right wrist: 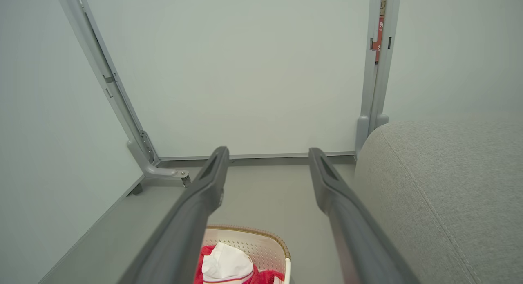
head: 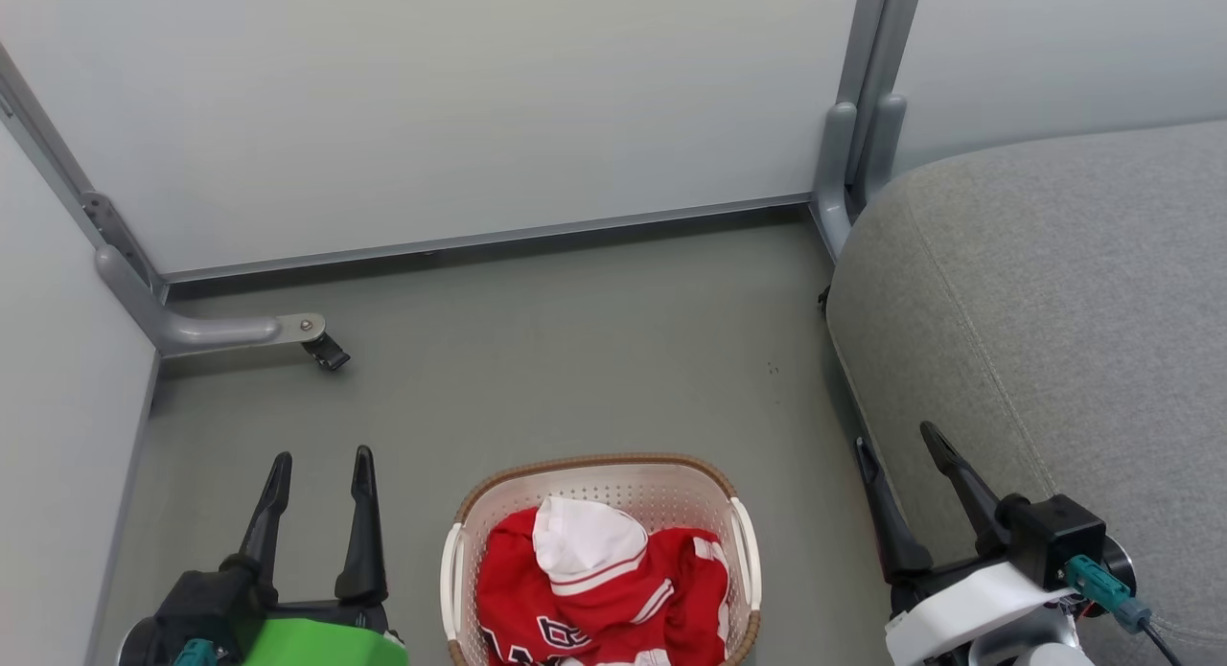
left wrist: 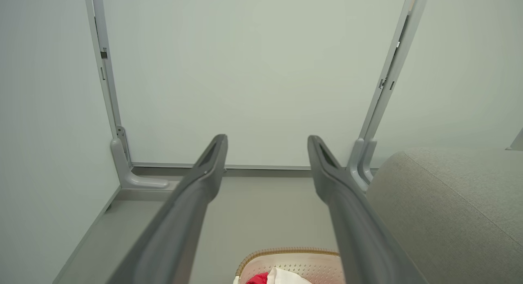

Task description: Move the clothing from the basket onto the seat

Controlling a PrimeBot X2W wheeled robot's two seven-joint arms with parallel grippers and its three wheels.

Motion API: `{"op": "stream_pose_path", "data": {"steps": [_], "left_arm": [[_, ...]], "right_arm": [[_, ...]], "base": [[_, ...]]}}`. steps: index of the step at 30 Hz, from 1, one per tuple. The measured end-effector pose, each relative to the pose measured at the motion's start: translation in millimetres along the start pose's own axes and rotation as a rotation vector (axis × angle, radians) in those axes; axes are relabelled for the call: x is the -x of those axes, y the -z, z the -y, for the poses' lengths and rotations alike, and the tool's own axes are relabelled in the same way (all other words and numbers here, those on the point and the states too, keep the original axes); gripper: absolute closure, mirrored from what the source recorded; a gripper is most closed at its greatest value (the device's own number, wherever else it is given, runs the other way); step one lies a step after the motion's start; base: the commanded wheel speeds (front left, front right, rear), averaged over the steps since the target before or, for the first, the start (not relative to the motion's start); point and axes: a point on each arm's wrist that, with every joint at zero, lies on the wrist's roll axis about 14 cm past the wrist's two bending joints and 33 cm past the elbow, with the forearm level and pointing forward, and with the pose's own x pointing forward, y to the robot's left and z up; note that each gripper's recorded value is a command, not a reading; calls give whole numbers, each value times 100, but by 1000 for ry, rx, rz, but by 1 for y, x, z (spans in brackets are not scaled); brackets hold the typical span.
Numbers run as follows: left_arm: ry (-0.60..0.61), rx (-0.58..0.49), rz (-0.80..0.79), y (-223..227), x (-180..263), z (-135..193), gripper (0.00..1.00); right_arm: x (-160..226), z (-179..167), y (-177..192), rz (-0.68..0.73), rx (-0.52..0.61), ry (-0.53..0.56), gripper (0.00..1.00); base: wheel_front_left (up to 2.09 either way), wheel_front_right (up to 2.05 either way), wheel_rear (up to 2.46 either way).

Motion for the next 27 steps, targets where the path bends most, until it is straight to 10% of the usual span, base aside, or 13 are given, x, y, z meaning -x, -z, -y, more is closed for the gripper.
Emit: {"op": "stream_pose_path", "data": {"steps": [27], "left_arm": [[65, -172, 26, -2, 4, 13, 0]], "right_arm": [[5, -7, -4, 28, 163, -41, 0]], "base": [[0, 0, 0]]}}
